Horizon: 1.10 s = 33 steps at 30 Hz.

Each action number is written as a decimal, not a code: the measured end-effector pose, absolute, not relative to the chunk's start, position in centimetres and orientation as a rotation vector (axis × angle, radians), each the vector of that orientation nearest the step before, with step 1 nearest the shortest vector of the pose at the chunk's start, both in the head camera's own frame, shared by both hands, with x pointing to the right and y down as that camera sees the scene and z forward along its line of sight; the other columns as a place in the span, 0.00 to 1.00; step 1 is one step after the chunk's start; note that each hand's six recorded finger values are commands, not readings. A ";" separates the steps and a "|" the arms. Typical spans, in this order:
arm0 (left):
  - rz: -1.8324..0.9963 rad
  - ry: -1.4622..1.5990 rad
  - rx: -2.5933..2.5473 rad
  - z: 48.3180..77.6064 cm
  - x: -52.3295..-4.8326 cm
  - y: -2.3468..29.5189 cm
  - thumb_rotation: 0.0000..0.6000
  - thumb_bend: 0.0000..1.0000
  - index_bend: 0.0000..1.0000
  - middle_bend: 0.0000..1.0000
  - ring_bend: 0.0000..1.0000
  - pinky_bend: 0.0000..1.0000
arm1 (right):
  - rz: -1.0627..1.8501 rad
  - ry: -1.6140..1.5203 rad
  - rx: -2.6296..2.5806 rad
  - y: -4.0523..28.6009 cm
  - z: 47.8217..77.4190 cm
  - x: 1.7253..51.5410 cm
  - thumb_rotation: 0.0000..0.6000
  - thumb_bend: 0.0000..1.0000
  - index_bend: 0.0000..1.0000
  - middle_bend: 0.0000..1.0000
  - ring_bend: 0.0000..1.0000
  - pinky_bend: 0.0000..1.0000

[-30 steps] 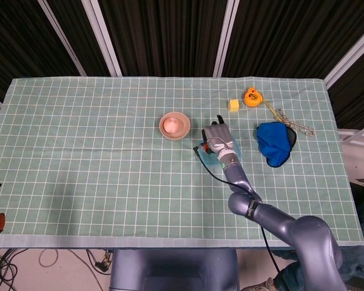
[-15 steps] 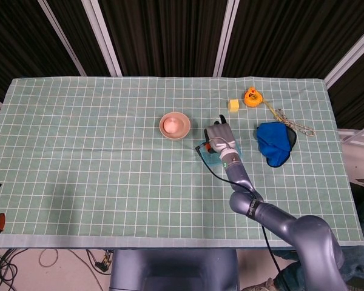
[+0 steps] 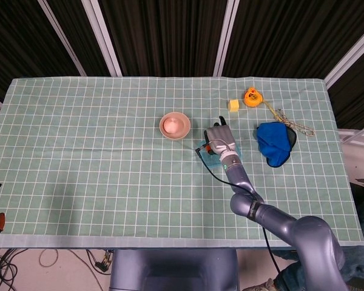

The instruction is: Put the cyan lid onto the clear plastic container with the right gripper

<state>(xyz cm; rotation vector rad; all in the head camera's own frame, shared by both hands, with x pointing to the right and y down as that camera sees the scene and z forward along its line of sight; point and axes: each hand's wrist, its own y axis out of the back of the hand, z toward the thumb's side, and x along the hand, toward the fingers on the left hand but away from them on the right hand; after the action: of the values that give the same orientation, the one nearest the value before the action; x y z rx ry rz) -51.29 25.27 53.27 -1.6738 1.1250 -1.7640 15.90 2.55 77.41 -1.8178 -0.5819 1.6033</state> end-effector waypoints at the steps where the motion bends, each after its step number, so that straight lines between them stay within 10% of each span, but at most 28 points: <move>1: -1.764 1.125 -1.674 53.3 -51.3 25.3 1.00 0.52 0.12 0.00 0.00 0.00 | 1.603 -0.586 -1.819 2.5 77.4 15.9 1.00 0.65 0.78 0.62 0.27 0.00; 6: -1.763 1.123 -1.672 53.3 -51.3 25.3 1.00 0.52 0.12 0.00 0.00 0.00 | 1.586 -0.645 -1.829 1.8 76.7 15.7 1.00 0.66 0.76 0.62 0.27 0.00; 13: -1.758 1.120 -1.671 53.2 -51.3 25.2 1.00 0.52 0.11 0.00 0.00 0.00 | 1.513 -0.761 -1.857 0.4 74.4 15.6 1.00 0.40 0.13 0.19 0.03 0.00; 16: -1.755 1.116 -1.669 53.2 -51.2 25.3 1.00 0.52 0.11 0.00 0.00 0.00 | 1.481 -0.812 -1.871 0.0 73.0 16.0 1.00 0.37 0.02 0.08 0.00 0.00; 33: -1.688 1.085 -1.653 52.9 -50.7 25.0 1.00 0.52 0.11 0.00 0.00 0.00 | 1.277 -1.099 -1.731 4.4 59.7 25.0 1.00 0.31 0.00 0.00 0.00 0.00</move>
<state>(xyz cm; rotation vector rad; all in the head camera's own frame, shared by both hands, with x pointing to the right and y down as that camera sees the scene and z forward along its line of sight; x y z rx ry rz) -50.72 25.04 52.92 -1.6535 1.0849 -1.6876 25.01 4.41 59.74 -1.7310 -1.0989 1.2767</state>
